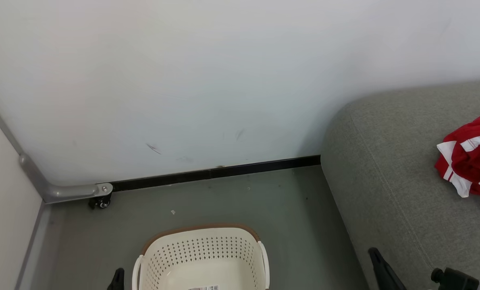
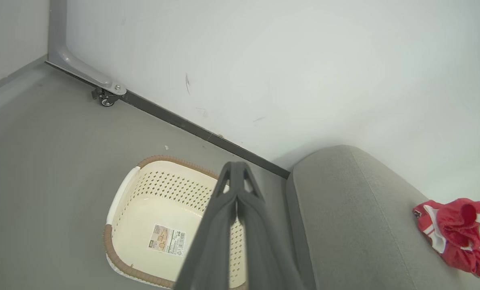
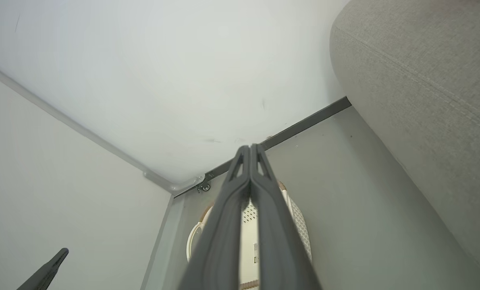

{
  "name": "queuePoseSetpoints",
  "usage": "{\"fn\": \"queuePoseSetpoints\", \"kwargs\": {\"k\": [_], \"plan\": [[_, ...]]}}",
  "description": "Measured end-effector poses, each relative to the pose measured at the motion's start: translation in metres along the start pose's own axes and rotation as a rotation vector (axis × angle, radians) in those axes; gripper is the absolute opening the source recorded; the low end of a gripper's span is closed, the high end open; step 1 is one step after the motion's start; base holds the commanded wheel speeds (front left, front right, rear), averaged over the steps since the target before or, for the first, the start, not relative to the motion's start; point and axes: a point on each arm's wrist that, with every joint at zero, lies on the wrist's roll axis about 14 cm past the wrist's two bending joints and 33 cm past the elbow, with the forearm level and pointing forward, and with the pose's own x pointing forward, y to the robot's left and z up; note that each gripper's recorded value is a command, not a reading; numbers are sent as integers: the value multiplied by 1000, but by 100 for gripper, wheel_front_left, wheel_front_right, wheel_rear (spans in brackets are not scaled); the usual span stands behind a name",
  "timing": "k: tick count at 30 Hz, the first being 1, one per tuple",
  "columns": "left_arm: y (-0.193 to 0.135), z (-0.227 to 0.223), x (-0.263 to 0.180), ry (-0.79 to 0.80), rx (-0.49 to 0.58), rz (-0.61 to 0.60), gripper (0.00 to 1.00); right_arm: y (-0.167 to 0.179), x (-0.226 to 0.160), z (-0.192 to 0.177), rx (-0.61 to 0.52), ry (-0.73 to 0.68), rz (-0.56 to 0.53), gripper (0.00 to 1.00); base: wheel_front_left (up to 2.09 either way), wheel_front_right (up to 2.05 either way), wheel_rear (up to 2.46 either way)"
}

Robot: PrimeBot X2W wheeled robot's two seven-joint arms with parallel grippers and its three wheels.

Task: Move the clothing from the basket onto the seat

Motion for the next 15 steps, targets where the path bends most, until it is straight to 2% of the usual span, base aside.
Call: {"fn": "queuePoseSetpoints", "kwargs": {"k": [15], "plan": [[-2,7,12,10,-179,4,0,-20,8,8,220,-4,-67,0,0,0,0]]}}
